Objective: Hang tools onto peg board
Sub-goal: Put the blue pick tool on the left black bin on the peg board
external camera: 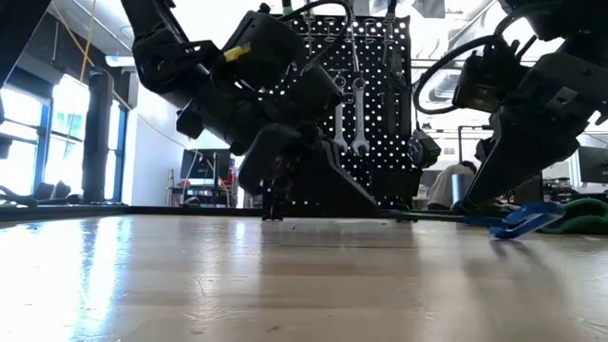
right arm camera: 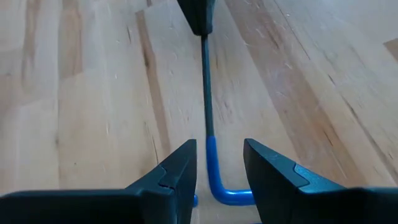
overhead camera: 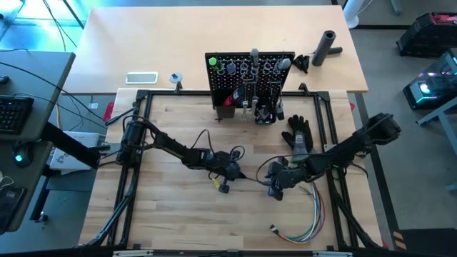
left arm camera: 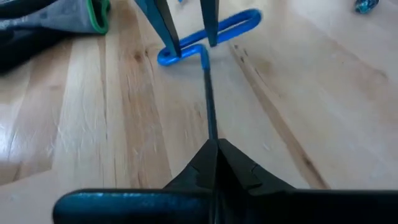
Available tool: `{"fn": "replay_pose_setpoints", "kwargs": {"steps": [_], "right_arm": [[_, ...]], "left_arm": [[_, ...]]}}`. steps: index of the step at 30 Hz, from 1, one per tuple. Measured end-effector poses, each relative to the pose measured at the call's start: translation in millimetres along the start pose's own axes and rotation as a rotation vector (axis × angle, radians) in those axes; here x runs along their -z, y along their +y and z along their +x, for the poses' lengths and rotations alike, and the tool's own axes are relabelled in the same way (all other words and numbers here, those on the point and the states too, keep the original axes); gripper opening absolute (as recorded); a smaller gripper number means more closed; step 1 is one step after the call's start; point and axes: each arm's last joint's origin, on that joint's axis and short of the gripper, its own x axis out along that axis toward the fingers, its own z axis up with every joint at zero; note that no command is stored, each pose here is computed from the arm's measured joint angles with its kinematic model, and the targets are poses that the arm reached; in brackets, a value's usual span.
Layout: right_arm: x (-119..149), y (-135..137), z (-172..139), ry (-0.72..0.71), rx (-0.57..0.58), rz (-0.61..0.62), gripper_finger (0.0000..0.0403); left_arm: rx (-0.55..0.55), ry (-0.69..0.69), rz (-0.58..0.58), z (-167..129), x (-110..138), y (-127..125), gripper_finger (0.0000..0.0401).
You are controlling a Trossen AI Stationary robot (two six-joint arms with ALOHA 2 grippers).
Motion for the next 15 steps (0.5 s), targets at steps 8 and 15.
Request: {"fn": "replay_pose_setpoints", "kwargs": {"steps": [8,15], "right_arm": [[-12,7,-4,-0.040,0.021,-0.019,0.0129],[-20,12,-11,0.064,0.056,-0.025,0.0129]], "left_arm": [[-0.001,0.022,-0.001,0,1,0,0.0003],[0.007,0.027,0.007,0,2,-1,0.0001]]}}
